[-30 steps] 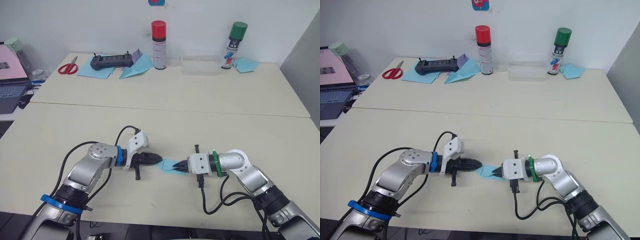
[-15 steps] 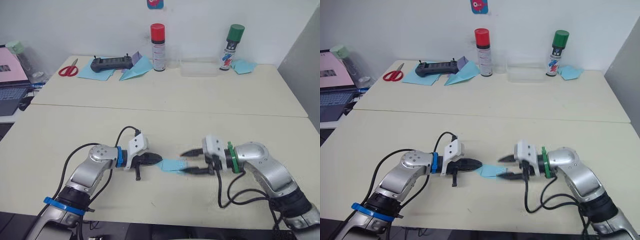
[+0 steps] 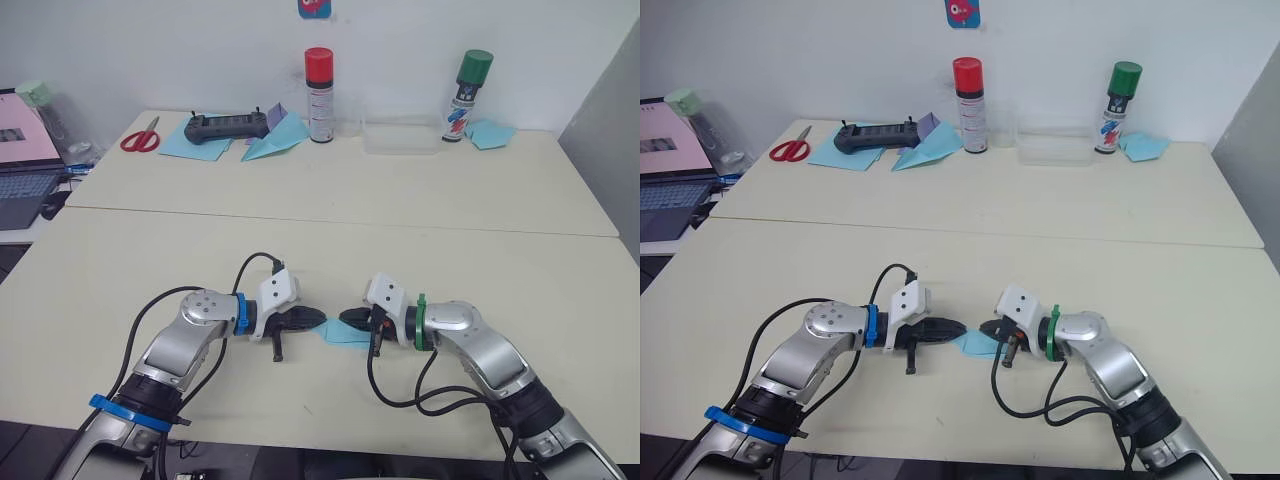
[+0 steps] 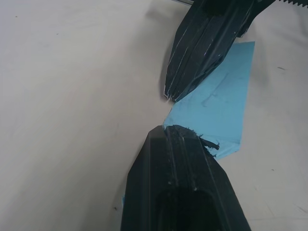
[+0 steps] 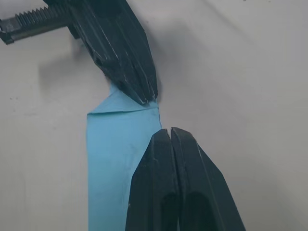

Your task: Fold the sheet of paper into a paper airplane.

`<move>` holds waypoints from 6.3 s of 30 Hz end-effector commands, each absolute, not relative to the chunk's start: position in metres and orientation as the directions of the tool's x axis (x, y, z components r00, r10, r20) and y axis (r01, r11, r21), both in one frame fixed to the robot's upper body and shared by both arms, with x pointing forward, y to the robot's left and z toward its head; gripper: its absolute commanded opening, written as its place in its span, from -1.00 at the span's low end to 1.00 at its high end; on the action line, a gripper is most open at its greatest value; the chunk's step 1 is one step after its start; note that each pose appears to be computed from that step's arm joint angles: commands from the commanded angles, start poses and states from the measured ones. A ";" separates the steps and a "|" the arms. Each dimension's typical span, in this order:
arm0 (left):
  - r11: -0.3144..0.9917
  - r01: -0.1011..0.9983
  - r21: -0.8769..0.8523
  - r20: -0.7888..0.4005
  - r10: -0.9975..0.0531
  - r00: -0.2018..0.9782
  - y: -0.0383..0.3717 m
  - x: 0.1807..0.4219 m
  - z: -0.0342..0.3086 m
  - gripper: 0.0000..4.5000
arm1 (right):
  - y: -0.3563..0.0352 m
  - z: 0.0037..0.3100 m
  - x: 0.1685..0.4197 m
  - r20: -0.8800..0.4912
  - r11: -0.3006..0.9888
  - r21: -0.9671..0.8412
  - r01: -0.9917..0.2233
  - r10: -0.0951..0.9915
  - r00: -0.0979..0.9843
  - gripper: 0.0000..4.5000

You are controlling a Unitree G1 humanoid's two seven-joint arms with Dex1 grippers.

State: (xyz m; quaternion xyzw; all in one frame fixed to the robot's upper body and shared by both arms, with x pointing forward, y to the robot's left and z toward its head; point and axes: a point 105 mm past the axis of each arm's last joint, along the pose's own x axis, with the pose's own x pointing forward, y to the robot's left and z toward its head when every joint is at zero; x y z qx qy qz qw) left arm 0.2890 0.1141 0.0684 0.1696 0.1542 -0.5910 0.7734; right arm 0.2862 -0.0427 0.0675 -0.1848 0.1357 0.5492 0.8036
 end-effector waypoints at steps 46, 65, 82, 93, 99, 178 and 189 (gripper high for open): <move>0.321 0.947 -0.015 -0.304 -0.903 0.302 0.078 0.291 0.084 -1.00 | -0.066 0.047 0.278 -0.456 0.372 -0.124 -0.920 0.802 0.385 -0.98; 0.517 0.853 0.072 -0.532 -0.703 0.471 0.173 0.294 0.044 -1.00 | -0.065 0.048 0.276 -0.444 0.368 -0.109 -0.924 0.813 0.376 -0.98; 0.281 0.924 0.260 -0.367 -0.856 0.364 0.175 0.243 0.142 0.27 | -0.092 0.138 0.238 -0.244 0.173 -0.221 -0.960 0.943 0.226 0.18; 0.205 0.899 0.387 -0.318 -0.885 0.339 0.159 0.219 0.144 0.95 | -0.085 0.104 0.230 -0.316 0.134 -0.321 -0.938 0.918 0.240 -0.58; 0.216 0.898 0.385 -0.300 -0.890 0.343 0.156 0.219 0.146 0.95 | -0.070 0.101 0.239 -0.293 0.145 -0.392 -0.908 0.917 0.273 -0.58; 0.127 0.958 0.259 -0.267 -0.943 0.197 0.115 0.243 0.220 0.97 | -0.165 0.121 0.260 -0.180 0.879 -0.106 -0.464 0.442 0.879 -1.00; -0.018 0.964 0.264 -0.236 -0.971 0.046 0.083 0.249 0.222 0.97 | -0.181 0.090 0.225 -0.265 0.996 -0.009 -0.092 0.086 0.960 -1.00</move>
